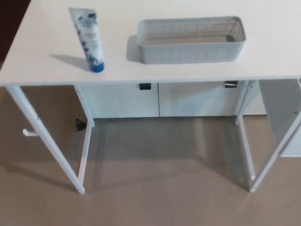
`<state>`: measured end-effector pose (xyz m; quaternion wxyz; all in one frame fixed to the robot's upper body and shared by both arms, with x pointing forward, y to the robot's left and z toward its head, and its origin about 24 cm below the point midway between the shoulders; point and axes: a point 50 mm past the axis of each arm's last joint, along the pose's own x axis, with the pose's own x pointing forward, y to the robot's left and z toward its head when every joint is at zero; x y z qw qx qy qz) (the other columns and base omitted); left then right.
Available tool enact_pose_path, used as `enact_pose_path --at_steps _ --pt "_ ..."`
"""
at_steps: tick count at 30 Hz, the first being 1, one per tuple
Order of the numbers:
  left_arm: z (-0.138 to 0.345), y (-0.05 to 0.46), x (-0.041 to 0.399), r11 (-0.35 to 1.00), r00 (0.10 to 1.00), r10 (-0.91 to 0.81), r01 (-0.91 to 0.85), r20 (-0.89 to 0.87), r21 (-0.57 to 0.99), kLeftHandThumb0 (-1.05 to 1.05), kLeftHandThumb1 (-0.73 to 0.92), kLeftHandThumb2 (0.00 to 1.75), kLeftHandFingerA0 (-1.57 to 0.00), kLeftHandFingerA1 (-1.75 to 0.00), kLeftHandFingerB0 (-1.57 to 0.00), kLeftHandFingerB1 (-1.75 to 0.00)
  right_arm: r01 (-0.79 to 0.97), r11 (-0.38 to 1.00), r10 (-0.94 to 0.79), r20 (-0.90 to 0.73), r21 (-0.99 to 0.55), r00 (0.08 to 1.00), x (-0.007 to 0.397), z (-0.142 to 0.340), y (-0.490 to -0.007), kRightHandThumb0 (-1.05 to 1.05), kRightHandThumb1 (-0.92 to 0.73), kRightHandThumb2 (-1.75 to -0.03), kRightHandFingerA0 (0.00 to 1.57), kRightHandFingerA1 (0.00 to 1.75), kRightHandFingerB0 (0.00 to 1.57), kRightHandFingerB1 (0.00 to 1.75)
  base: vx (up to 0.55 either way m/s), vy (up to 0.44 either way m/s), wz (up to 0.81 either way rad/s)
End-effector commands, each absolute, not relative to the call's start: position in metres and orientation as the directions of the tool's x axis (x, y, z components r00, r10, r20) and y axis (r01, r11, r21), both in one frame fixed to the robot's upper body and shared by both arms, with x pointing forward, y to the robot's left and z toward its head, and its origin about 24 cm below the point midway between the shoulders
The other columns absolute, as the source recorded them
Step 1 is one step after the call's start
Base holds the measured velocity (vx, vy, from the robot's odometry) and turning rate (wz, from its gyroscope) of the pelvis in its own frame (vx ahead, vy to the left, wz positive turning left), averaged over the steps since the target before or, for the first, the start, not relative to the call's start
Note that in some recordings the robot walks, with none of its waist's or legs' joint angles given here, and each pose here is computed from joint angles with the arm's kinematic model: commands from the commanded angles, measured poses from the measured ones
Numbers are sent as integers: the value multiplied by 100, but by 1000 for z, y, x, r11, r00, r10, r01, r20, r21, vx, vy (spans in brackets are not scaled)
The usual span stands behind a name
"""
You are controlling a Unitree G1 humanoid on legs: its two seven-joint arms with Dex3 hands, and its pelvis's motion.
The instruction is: The robot walks towards a table in front, picks a shampoo with left hand and puts it in a small grey container
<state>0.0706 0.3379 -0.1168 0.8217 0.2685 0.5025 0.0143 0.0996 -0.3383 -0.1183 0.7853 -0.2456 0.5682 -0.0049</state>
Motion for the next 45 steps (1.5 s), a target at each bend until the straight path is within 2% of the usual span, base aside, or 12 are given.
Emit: enact_pose_path --at_steps 1,8,10,11,12,18,19,21,28,29,30,45 --pt "-113 343 74 842 502 294 267 -813 469 -39 55 72 -51 -48 -39 -43 -290 872 -286 -891 -395 353 103 -117 -339 -36 -67 -61 67 48 55 41 161 -52 -5" --pt "-111 344 77 842 512 288 267 -809 469 -31 63 58 -63 -41 -46 -35 -300 870 -281 -892 -392 354 108 -117 -337 -32 -71 -61 63 45 50 38 139 45 -5" --pt "-109 344 85 847 530 287 248 -798 469 -39 54 74 -59 -51 -42 -45 -282 872 -292 -886 -401 359 116 -116 -336 -32 -67 -59 68 45 52 38 195 186 -1" --pt "-110 344 85 839 530 279 271 -801 471 -41 55 75 -58 -52 -41 -45 -282 871 -296 -887 -403 355 114 -116 -337 -39 -58 -79 62 55 48 49 151 192 0" --pt "-110 344 85 835 530 279 278 -801 475 -41 54 75 -59 -52 -41 -45 -286 870 -293 -888 -401 354 115 -115 -337 -32 -67 -60 67 44 51 38 142 184 4" --pt "-111 343 79 841 514 261 295 -817 454 -40 56 73 -54 -49 -41 -44 -363 841 -276 -895 -402 351 106 -117 -337 -34 -67 -60 69 49 54 40 70 48 5" --pt "-112 342 79 838 514 260 300 -817 456 -33 63 59 -58 -40 -45 -35 -378 833 -270 -893 -404 360 106 -117 -337 -34 -70 -61 68 49 54 41 63 -93 8" --pt "-112 342 79 836 514 261 303 -817 458 -40 55 73 -56 -49 -42 -44 -398 824 -257 -891 -404 373 104 -116 -337 -35 -71 -61 65 49 53 41 57 -142 2" --pt "-110 343 84 835 525 261 299 -811 462 -40 55 73 -56 -50 -41 -44 -412 818 -252 -893 -402 372 110 -116 -335 -34 -68 -60 64 47 51 40 74 -98 4" --pt "-109 344 84 838 524 259 295 -811 459 -31 64 59 -62 -41 -45 -35 -420 814 -249 -895 -401 371 110 -117 -335 -35 -69 -60 65 46 52 39 58 -118 2" --pt "-109 345 83 838 523 258 297 -812 458 -40 56 73 -53 -49 -39 -43 -418 817 -249 -896 -398 368 110 -117 -334 -34 -67 -60 64 47 51 39 103 -101 -1" --pt "-108 346 84 835 524 252 307 -813 456 -40 56 75 -58 -51 -40 -44 -422 820 -239 -900 -388 364 109 -118 -333 -36 -68 -60 63 47 50 39 158 77 -2"
